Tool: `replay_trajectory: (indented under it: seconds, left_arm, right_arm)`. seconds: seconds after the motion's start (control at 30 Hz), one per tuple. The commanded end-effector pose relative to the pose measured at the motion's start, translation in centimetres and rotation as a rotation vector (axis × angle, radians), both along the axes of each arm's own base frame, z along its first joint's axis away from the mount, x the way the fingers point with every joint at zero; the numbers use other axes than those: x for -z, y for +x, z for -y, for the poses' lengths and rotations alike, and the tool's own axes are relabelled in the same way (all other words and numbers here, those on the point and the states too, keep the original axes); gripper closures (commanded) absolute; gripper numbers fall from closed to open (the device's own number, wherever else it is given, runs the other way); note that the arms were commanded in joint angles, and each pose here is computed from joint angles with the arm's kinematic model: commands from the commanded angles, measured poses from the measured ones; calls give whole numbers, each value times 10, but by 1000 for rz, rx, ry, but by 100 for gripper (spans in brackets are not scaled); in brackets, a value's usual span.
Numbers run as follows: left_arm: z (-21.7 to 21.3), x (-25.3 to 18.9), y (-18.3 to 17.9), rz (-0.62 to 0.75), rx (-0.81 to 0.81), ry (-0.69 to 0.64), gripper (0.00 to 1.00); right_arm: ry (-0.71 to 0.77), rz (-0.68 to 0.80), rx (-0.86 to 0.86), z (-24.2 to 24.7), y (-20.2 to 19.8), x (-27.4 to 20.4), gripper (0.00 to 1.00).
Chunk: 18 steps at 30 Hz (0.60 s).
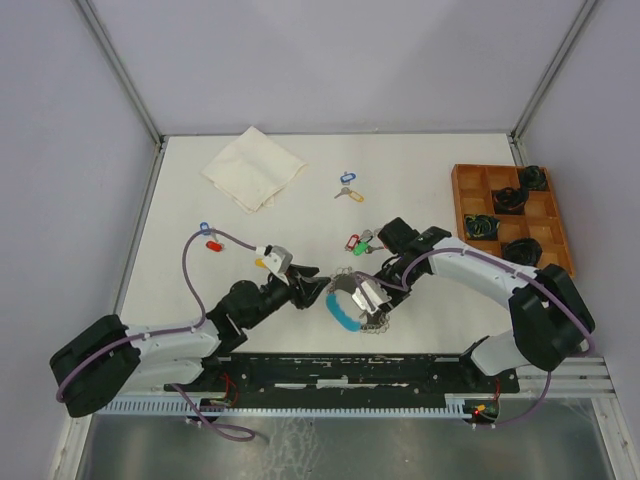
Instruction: Remove the keys from the keyring
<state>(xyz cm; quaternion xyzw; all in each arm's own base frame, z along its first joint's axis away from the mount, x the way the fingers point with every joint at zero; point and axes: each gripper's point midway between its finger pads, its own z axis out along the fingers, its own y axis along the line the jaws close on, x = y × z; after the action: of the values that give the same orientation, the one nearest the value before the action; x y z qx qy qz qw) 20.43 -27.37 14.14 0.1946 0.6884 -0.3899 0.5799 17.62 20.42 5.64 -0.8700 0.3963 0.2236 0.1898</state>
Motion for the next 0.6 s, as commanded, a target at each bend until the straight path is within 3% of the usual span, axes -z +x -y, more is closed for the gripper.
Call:
replay_trajectory:
  seconds: [0.0, 0.57]
  left_arm:
    - [-16, -10, 3, 22, -66, -42, 47]
    - [-37, -10, -3, 40, -112, -57, 46]
  right_arm:
    - [-19, 147, 49, -11, 31, 7, 54]
    - [-134, 115, -46, -8, 12, 36, 56]
